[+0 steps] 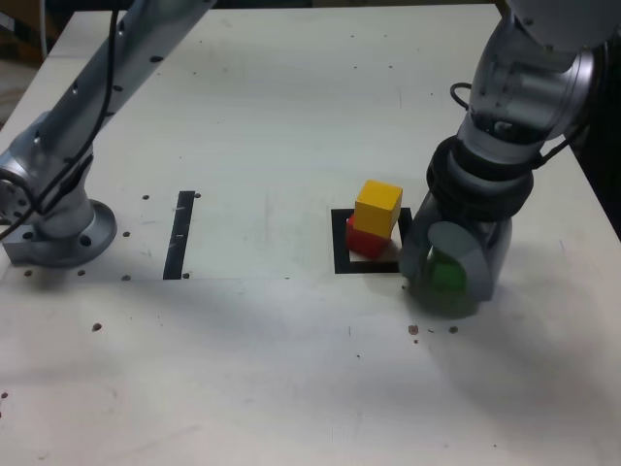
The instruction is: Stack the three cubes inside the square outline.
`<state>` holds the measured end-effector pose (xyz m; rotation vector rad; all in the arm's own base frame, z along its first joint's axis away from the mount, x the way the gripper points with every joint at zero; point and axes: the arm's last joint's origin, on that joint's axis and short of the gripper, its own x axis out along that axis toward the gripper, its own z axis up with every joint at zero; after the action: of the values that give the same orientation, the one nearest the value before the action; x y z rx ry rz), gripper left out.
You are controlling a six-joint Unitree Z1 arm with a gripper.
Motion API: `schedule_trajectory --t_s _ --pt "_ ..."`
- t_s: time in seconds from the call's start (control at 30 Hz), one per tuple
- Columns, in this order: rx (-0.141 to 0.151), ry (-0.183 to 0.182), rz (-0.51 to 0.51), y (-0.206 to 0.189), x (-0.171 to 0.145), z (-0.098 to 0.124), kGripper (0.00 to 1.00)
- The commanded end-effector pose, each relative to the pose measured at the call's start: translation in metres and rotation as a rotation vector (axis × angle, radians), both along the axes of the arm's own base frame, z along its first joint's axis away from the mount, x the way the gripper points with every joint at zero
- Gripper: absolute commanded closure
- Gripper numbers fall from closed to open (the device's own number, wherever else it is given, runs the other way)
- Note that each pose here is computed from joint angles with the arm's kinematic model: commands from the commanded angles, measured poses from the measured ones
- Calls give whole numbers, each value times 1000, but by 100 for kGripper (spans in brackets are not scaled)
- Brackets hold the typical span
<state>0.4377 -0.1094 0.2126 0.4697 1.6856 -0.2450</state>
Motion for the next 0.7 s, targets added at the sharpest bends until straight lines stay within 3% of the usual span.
schedule_trajectory --t_s 0.0,0.13,0.33,0.47,0.53,0.67 --pt "6 -8 -2 1 -3 9 83" --pt "16 -30 -6 4 -14 35 87" --pt "28 -93 -19 7 -41 85 88" --pt "46 -125 -33 8 -54 106 88" --pt "66 -150 -47 6 -56 111 83" --pt "95 -189 -89 -1 -51 112 54"
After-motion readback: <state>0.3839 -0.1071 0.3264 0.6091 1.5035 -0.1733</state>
